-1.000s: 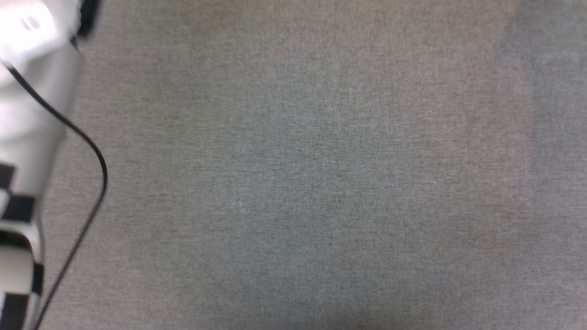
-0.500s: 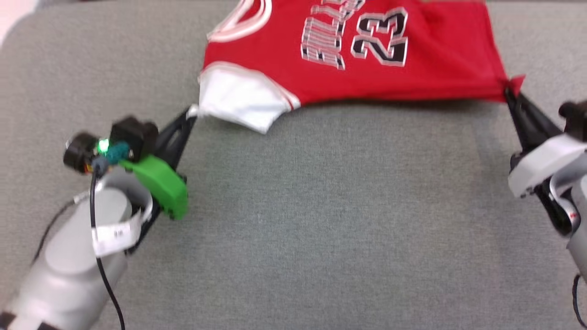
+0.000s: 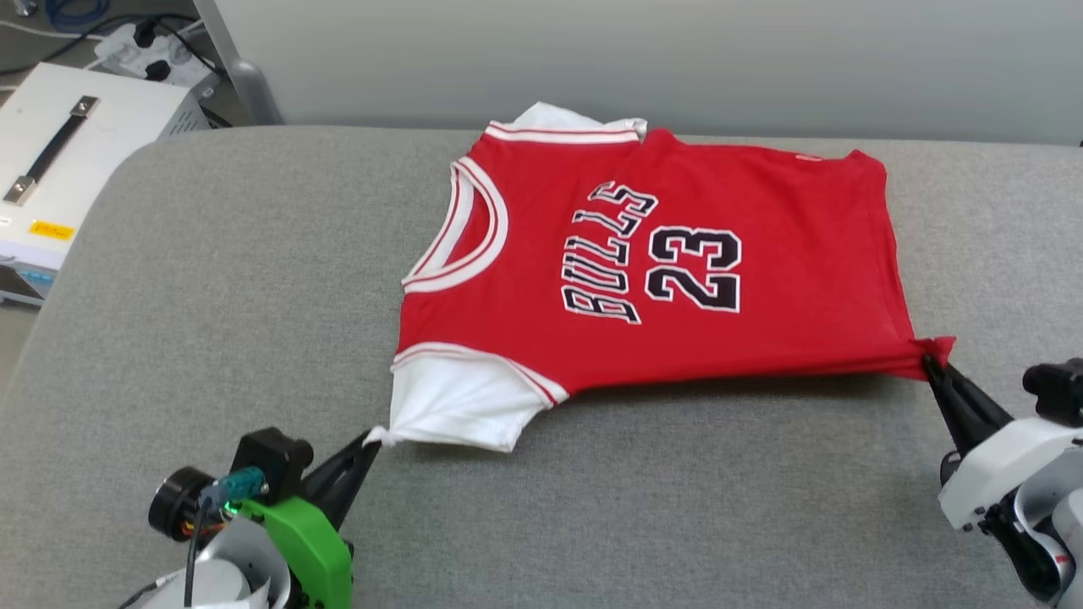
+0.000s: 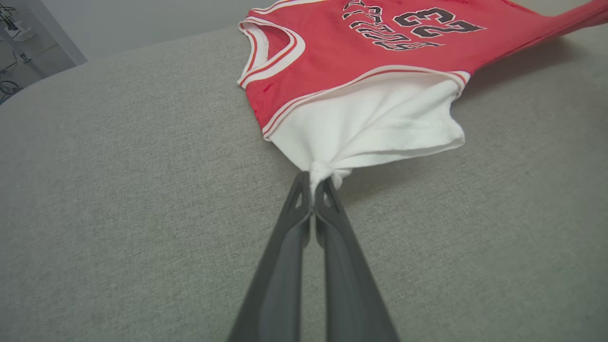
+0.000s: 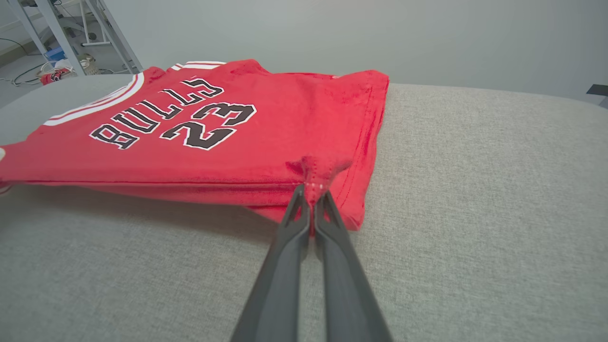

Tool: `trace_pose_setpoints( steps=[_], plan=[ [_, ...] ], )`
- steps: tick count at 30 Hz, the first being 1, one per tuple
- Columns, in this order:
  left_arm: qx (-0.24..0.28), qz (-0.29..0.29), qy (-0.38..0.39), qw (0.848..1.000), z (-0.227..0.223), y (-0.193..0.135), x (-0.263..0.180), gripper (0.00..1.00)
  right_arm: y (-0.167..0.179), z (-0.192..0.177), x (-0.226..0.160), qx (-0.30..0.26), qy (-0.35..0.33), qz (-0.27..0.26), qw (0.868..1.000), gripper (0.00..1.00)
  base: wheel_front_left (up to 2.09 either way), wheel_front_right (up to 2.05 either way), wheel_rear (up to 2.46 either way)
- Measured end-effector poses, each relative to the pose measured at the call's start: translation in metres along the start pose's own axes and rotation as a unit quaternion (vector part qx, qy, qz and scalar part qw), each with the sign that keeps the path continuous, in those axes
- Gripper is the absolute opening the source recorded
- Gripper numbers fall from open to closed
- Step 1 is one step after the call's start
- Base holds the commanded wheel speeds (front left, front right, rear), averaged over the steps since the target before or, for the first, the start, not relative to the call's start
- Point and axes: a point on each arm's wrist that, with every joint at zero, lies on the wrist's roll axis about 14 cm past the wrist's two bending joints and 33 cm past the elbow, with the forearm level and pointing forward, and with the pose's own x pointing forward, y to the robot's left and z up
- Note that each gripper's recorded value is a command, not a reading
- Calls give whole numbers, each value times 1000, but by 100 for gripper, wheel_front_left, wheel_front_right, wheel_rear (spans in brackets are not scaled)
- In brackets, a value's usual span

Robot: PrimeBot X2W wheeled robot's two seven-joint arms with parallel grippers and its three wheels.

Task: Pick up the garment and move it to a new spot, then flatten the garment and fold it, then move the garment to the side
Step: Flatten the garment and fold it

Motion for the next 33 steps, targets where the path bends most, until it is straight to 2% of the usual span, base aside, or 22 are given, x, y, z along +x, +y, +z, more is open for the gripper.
trace_pose_setpoints(
  steps=[9, 12, 13, 16, 25, 29, 33],
  plan=[
    [-28, -45, 52, 997, -26, -42, -54, 0, -10, -15, -50, 4, 23, -19, 1000, 0, 0, 0, 0],
    [-105, -65, 68, 990, -32, -63, -70, 0, -12, -23, -66, 7, 36, -24, 999, 0, 0, 0, 0],
    [-111, -73, 75, 988, -35, -69, -74, 0, -12, -25, -70, 9, 38, -25, 999, 0, 0, 0, 0],
    [-99, -84, 89, 988, -38, -73, -88, 0, -9, -33, -84, 23, 49, -25, 998, 0, 0, 0, 0],
    [-115, -96, 96, 984, -39, -92, -109, 0, 0, -53, -120, 53, 92, -17, 994, 0, 0, 0, 0],
    [-105, -96, 82, 986, -31, -92, -107, 0, -1, -48, -125, 67, 85, -25, 994, 0, 0, 0, 0],
    [-95, -86, 47, 991, -5, -79, -88, 0, 5, -34, -116, 106, 64, -30, 992, 0, 0, 0, 0]
  ],
)
